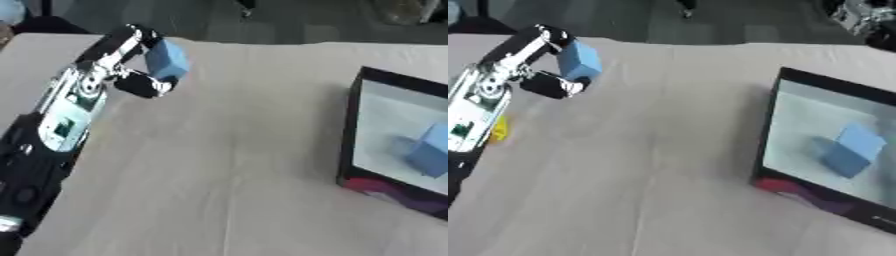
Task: Pick up the objects with one hand, pass them to the other hand, and then place them into the box on the other side of the table.
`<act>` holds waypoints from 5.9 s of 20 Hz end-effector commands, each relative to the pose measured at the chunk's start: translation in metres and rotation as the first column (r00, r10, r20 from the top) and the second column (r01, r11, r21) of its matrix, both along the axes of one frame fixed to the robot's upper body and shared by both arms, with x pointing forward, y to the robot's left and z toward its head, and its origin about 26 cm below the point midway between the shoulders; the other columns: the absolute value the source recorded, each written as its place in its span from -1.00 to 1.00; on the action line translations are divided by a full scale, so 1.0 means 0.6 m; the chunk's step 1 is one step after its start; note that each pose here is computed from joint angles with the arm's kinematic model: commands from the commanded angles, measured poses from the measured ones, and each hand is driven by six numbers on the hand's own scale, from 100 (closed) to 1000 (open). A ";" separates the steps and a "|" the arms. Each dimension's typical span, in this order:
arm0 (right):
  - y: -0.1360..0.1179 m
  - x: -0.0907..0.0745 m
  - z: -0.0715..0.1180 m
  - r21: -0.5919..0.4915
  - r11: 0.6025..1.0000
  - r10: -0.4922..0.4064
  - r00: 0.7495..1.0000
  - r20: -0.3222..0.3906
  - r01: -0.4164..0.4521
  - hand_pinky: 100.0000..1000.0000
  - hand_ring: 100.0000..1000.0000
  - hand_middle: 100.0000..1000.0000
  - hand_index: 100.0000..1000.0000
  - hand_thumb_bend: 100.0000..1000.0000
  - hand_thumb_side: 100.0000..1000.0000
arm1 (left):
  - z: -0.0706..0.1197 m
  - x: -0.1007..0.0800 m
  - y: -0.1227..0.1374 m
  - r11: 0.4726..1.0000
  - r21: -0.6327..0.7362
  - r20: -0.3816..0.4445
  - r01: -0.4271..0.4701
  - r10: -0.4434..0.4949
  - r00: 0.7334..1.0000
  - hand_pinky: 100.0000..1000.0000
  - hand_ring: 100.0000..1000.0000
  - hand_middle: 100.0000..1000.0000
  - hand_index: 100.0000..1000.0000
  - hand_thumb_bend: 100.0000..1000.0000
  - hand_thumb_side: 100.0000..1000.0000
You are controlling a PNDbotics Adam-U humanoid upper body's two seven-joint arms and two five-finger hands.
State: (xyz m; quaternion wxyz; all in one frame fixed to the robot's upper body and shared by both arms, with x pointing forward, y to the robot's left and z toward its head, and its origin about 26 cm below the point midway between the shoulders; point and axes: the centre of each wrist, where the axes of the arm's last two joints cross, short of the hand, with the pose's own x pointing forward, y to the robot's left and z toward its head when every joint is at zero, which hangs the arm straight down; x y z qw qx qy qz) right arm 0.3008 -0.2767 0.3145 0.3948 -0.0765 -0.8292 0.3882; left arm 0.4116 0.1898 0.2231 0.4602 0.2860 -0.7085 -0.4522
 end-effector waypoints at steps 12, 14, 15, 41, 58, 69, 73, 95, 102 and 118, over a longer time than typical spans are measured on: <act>0.067 0.006 0.008 -0.302 0.944 0.150 0.988 0.040 -0.132 0.95 1.00 0.95 0.88 -0.66 -0.19 | -0.031 -0.017 -0.044 0.986 -0.136 0.186 0.099 -0.072 0.980 0.49 0.50 0.09 -0.05 -1.00 -1.00; 0.072 0.012 0.005 -0.325 0.935 0.160 0.987 0.034 -0.140 0.95 1.00 0.96 0.89 -0.65 -0.18 | -0.037 -0.018 -0.047 0.980 -0.159 0.195 0.120 -0.088 0.977 0.49 0.50 0.08 -0.05 -1.00 -1.00; 0.075 0.015 0.004 -0.334 0.931 0.164 0.986 0.032 -0.144 0.95 1.00 0.96 0.89 -0.65 -0.18 | -0.039 -0.018 -0.050 0.977 -0.168 0.198 0.132 -0.098 0.975 0.49 0.50 0.08 -0.05 -1.00 -1.00; 0.141 0.067 -0.015 -0.501 0.844 0.244 0.969 0.047 -0.189 0.91 1.00 0.88 0.84 -0.42 -0.43 | -0.056 -0.042 -0.121 0.891 -0.242 0.229 0.383 -0.331 0.915 0.43 0.47 0.03 -0.07 -1.00 -0.89; 0.171 0.101 -0.042 -0.541 0.822 0.239 0.970 0.043 -0.178 0.88 1.00 0.81 0.79 -0.43 -0.44 | -0.052 -0.056 -0.164 0.857 -0.222 0.261 0.464 -0.406 0.876 0.43 0.47 0.03 -0.07 -1.00 -0.89; 0.174 0.117 -0.060 -0.559 0.816 0.210 0.976 0.056 -0.144 0.86 1.00 0.62 0.63 -0.42 -0.49 | -0.049 -0.059 -0.169 0.846 -0.232 0.286 0.480 -0.412 0.865 0.42 0.47 0.03 -0.06 -1.00 -0.86; 0.173 0.119 -0.062 -0.560 0.818 0.199 0.978 0.064 -0.130 0.85 1.00 0.52 0.56 -0.40 -0.52 | -0.049 -0.059 -0.169 0.841 -0.241 0.293 0.484 -0.413 0.863 0.42 0.47 0.02 -0.06 -1.00 -0.84; 0.172 0.128 -0.074 -0.452 0.879 0.174 0.985 0.004 -0.153 0.83 0.89 0.12 0.39 -0.71 -0.62 | -0.060 -0.057 -0.179 0.841 -0.240 0.253 0.485 -0.429 0.867 0.42 0.47 0.02 -0.06 -1.00 -0.87; 0.171 0.130 -0.077 -0.441 0.882 0.175 0.984 -0.016 -0.164 0.81 0.80 -0.02 0.23 -1.00 -0.87 | -0.061 -0.057 -0.178 0.842 -0.240 0.257 0.483 -0.425 0.868 0.43 0.49 0.07 0.08 -1.00 -1.00; 0.161 0.126 -0.065 -0.391 0.906 0.156 0.986 -0.056 -0.165 0.80 0.78 -0.10 0.14 -1.00 -0.93 | -0.071 -0.051 -0.170 0.932 -0.182 0.219 0.314 -0.273 0.937 0.57 0.62 0.32 0.63 0.17 0.11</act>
